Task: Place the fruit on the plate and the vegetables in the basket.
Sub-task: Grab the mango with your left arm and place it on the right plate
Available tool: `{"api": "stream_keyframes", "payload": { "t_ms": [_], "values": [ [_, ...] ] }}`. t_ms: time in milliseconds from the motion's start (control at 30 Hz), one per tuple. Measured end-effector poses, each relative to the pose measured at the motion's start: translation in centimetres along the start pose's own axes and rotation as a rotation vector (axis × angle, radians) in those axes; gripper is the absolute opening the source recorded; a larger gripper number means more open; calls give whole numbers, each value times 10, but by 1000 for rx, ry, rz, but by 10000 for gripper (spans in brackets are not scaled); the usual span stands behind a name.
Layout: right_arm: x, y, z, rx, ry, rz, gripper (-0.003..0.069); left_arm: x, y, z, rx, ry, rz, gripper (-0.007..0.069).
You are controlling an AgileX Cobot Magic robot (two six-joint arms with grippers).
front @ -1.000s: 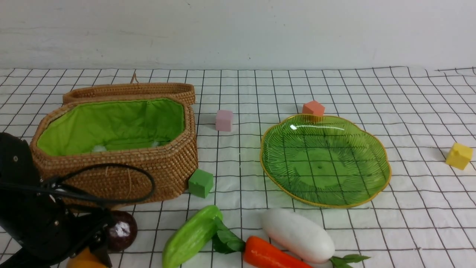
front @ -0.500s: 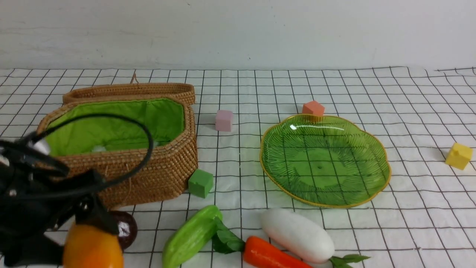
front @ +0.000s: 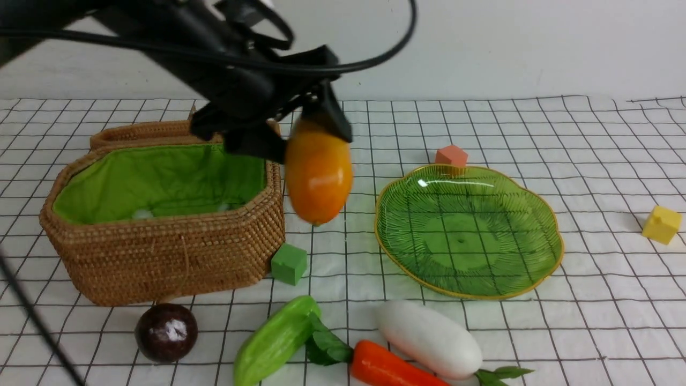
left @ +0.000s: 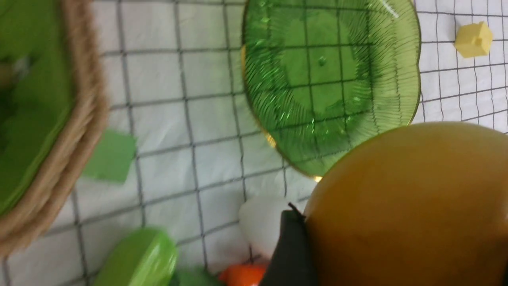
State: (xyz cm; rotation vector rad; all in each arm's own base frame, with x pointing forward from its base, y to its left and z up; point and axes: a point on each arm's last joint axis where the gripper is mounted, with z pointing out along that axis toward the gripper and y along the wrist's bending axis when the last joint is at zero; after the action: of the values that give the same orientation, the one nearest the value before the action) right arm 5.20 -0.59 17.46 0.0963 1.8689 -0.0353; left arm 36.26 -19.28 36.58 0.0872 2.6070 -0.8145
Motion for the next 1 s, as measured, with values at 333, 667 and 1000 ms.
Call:
{"api": "stream_keyframes", "payload": {
  "t_ms": [333, 667, 1000],
  "values": [
    [0, 0, 0, 0, 0, 0, 245, -19, -36, 130, -51, 61, 158, 552],
    [0, 0, 0, 0, 0, 0, 245, -6, -15, 200, -174, 89, 78, 552],
    [0, 0, 0, 0, 0, 0, 245, -7, -14, 201, -180, 74, 47, 561]
  ]
}}
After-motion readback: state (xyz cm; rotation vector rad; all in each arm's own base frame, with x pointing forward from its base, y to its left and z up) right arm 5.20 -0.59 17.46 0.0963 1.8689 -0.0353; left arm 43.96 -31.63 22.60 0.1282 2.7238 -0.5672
